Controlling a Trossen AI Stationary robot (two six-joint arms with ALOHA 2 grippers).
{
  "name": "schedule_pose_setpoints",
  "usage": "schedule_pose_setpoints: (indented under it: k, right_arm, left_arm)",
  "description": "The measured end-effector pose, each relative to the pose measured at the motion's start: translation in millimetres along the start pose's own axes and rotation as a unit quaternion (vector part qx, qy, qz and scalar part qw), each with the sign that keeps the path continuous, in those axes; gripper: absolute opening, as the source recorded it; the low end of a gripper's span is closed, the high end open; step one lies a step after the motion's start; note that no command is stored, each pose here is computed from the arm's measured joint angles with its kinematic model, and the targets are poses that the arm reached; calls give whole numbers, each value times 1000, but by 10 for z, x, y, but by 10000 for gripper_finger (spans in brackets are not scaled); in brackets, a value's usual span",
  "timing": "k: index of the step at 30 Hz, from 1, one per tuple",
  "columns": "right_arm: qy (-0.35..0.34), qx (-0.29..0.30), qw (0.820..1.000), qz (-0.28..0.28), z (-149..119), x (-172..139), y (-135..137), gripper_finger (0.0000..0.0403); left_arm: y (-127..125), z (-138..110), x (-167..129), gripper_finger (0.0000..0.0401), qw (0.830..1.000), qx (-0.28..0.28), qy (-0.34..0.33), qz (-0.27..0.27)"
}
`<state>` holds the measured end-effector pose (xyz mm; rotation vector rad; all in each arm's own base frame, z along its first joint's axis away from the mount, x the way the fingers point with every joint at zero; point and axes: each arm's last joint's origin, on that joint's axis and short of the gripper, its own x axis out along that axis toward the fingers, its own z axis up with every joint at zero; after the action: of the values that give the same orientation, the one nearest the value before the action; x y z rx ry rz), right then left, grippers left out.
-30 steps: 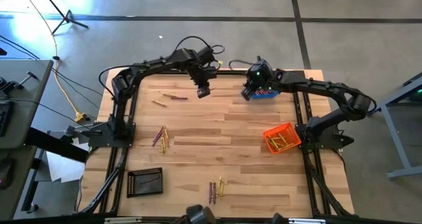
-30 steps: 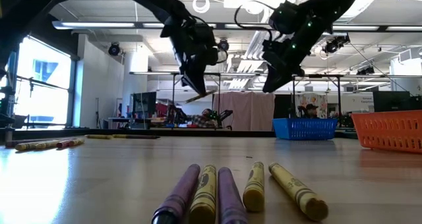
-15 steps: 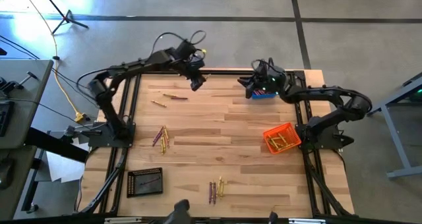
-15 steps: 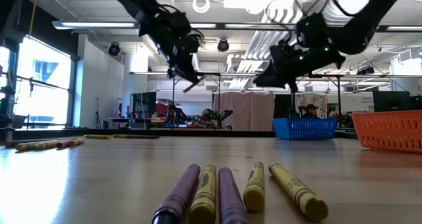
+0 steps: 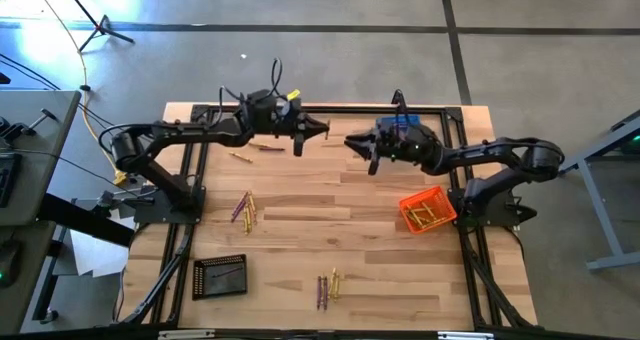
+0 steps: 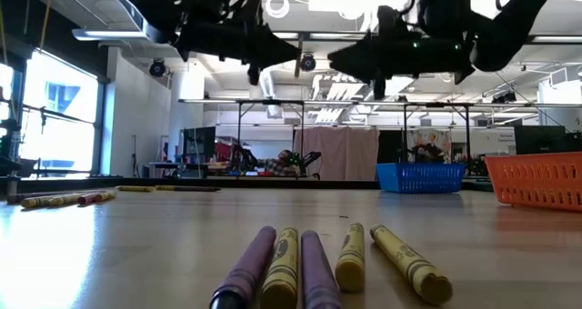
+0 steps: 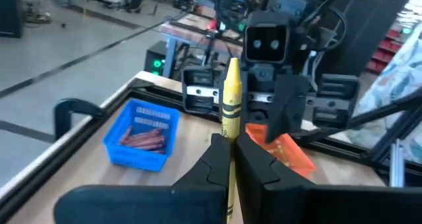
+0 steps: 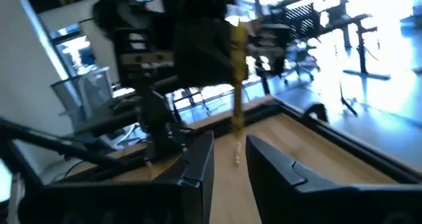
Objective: Sort crayons
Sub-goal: Put the yellow crayon into the orange basket
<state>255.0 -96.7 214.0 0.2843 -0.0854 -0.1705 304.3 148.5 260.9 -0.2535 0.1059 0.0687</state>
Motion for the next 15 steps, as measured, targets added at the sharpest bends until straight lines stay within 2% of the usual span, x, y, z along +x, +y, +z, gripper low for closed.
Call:
schedule_pose_setpoints:
  k: [6, 11, 15]
  right_arm:
    - [3, -37, 999, 26, 6, 65, 163, 117]
    - [-7, -19, 1000, -14, -4, 72, 186, 164]
    - [-4, 3, 1000, -15, -19, 77, 218, 178]
  left_arm:
    - [-140, -30, 65, 0, 1000, 3, -1, 13]
    - [-270, -59, 111, 0, 1000, 5, 4, -6]
    - [-382, -64, 147, 0, 1000, 11, -4, -15]
